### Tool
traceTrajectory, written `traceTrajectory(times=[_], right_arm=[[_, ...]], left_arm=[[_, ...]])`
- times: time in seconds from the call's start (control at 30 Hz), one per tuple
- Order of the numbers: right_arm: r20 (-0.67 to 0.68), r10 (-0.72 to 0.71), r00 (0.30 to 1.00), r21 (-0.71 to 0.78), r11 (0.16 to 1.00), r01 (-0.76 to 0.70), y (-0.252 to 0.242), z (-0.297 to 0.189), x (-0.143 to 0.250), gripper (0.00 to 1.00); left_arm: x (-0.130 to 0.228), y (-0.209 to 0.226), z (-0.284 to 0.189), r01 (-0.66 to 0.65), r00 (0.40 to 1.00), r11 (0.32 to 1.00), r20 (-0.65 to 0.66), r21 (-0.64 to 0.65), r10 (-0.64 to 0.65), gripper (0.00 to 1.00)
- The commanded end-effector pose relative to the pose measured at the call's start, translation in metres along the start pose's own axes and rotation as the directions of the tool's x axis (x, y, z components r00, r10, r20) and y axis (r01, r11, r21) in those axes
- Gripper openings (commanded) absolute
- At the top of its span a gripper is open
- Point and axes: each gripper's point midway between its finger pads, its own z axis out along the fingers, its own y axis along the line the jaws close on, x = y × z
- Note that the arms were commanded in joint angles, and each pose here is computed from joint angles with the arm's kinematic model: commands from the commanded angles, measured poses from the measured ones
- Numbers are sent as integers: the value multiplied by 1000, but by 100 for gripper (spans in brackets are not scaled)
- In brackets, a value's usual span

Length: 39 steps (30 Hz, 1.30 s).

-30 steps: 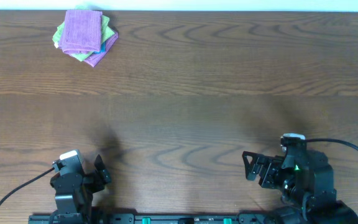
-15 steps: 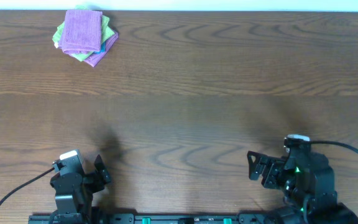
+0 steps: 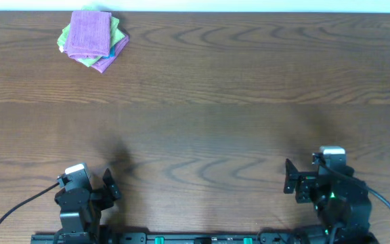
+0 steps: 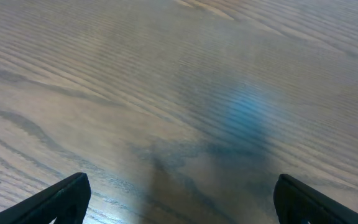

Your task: Fold the cloth

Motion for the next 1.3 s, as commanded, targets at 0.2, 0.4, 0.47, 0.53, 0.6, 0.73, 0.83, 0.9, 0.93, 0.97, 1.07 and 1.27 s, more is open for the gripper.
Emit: traceTrajectory(times=[0.2, 0.4, 0.47, 0.53, 0.6, 0.73, 0.83, 0.9, 0.93, 0.97, 1.07, 1.27], right_arm=[[20, -15, 1000, 37, 999, 14, -8, 25, 37, 99], [16, 68, 998, 60, 996, -69, -13, 39, 61, 99], [15, 81, 997, 67, 994, -82, -15, 42, 67, 99], [13, 83, 996, 72, 994, -84, -16, 45, 71, 99], [6, 83, 997, 73, 994, -83, -16, 49, 76, 99], [3, 83, 997, 82, 993, -83, -17, 52, 79, 99], [4, 83, 997, 98, 992, -83, -20, 51, 79, 99], [5, 82, 997, 105, 991, -82, -21, 51, 79, 99], [5, 82, 997, 106, 991, -82, -21, 51, 79, 99], [5, 82, 997, 106, 991, -82, -21, 51, 79, 99], [5, 83, 997, 103, 991, -83, -21, 51, 79, 99], [5, 83, 997, 103, 991, -83, -21, 51, 79, 99]], left_arm=[[21, 3, 7, -36, 997, 999, -70, -7, 36, 95], [21, 3, 7, -36, 997, 999, -70, -7, 36, 95], [21, 3, 7, -36, 997, 999, -69, -7, 36, 95], [21, 3, 7, -36, 997, 999, -70, -7, 36, 95], [21, 3, 7, -36, 997, 999, -70, -7, 36, 95], [21, 3, 7, -36, 997, 999, -70, -7, 36, 95], [21, 3, 7, -36, 997, 999, -70, -7, 36, 95], [21, 3, 7, -36, 997, 999, -70, -7, 36, 95], [21, 3, 7, -36, 997, 999, -69, -7, 36, 95], [21, 3, 7, -36, 997, 999, -70, -7, 35, 95], [21, 3, 7, -36, 997, 999, -70, -7, 36, 95], [21, 3, 7, -36, 997, 999, -70, -7, 35, 95]])
